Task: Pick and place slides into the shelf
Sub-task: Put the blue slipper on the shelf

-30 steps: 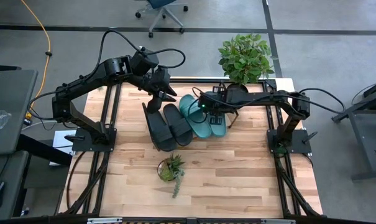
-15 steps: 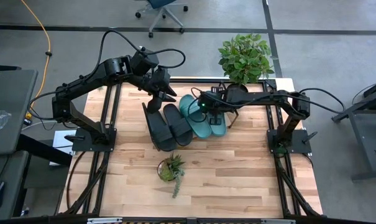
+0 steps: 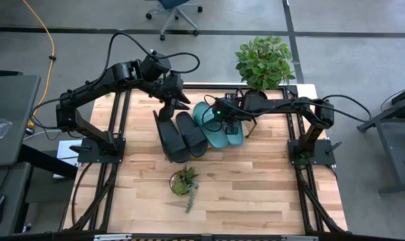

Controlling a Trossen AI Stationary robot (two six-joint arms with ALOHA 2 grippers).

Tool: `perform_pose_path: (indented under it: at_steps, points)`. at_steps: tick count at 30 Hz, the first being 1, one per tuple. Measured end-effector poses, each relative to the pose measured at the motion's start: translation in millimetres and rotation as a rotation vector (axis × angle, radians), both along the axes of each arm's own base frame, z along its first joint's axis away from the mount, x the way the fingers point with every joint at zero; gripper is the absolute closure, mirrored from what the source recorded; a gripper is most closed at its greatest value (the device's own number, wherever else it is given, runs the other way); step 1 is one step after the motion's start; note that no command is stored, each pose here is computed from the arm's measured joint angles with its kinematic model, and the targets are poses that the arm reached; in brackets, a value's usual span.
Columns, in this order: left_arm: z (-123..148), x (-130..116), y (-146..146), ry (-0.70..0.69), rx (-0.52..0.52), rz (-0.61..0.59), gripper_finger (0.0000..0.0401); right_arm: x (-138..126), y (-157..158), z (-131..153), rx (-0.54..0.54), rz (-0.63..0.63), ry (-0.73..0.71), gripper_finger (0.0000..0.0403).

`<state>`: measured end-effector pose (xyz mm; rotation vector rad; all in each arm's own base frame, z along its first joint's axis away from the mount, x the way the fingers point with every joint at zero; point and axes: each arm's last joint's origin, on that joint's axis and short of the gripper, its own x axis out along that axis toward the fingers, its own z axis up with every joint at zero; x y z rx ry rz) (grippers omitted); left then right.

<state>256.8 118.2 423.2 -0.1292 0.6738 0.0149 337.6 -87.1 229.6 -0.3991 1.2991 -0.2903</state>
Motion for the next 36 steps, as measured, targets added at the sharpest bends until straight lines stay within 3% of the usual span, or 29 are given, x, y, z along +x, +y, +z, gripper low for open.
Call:
perform_pose_path:
  at_steps: [15, 22, 28, 36]
  points:
    - [0, 0, 0, 0.0, -0.007, 0.006, 0.0295, 2, -1, 1, 0.004, 0.029, -0.01, 0.0394]
    - [0, 0, 0, 0.0, -0.007, 0.006, 0.0295, -2, -1, -1, 0.04, -0.007, 0.009, 0.0348]
    - [0, 0, 0, 0.0, -0.006, 0.006, 0.0295, -6, -2, -2, 0.01, -0.034, 0.051, 0.0307]
    - [0, 0, 0, 0.0, -0.007, 0.007, 0.0295, -9, -1, 0, 0.025, -0.04, 0.056, 0.0297]
